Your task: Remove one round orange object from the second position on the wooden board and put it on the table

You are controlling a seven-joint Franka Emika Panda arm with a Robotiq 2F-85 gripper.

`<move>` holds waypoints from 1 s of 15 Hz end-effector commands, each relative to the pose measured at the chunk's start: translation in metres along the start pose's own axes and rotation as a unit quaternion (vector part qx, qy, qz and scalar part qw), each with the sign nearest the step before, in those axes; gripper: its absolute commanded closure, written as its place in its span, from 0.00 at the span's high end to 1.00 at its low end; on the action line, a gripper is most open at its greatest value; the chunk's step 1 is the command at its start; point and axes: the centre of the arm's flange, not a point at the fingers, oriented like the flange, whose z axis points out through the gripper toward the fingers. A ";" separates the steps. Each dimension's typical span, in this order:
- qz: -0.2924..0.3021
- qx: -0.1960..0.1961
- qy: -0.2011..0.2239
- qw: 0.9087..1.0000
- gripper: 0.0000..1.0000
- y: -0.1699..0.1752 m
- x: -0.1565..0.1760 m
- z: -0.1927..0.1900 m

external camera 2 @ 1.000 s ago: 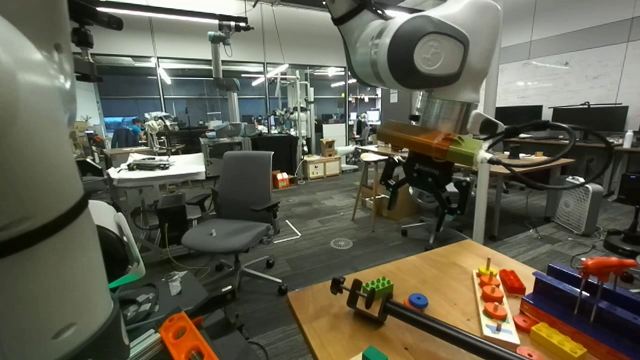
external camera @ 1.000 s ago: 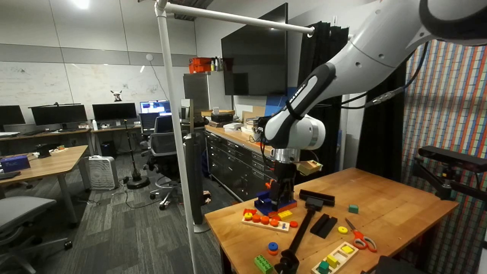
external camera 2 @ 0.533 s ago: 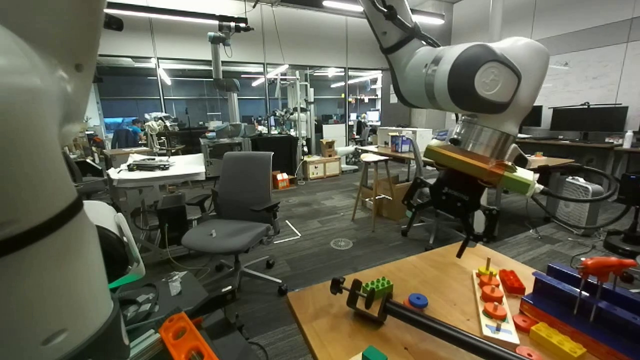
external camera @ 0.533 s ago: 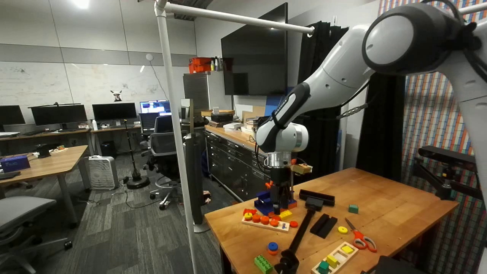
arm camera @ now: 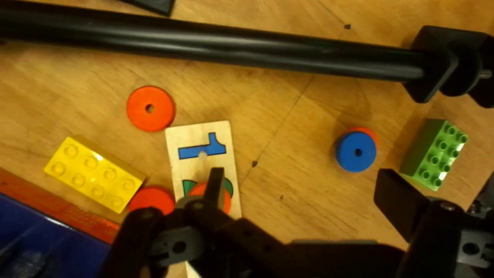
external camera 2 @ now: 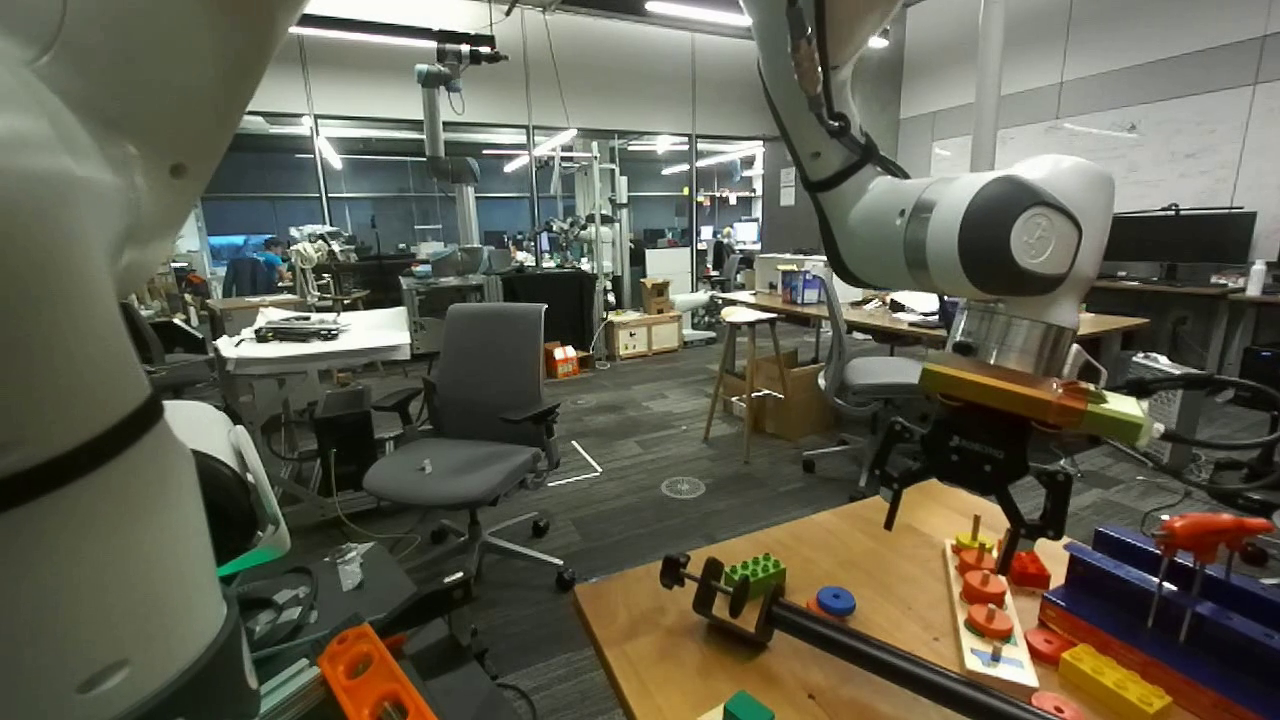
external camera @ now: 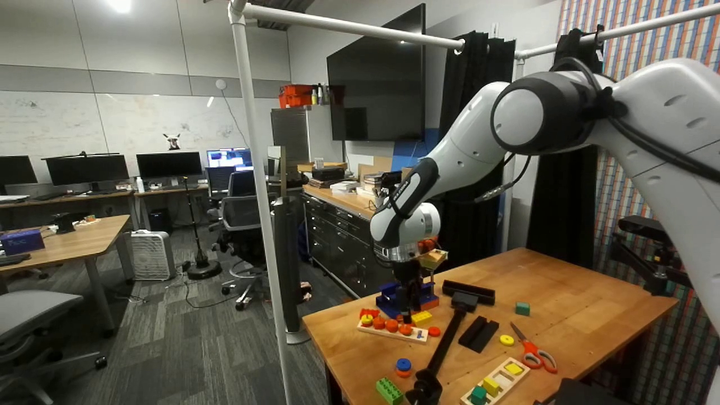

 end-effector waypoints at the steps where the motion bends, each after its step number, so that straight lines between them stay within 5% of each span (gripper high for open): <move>1: -0.004 -0.038 0.012 0.999 1.00 0.015 0.026 0.007; 15: 0.004 -0.069 0.074 0.995 1.00 0.051 0.008 0.022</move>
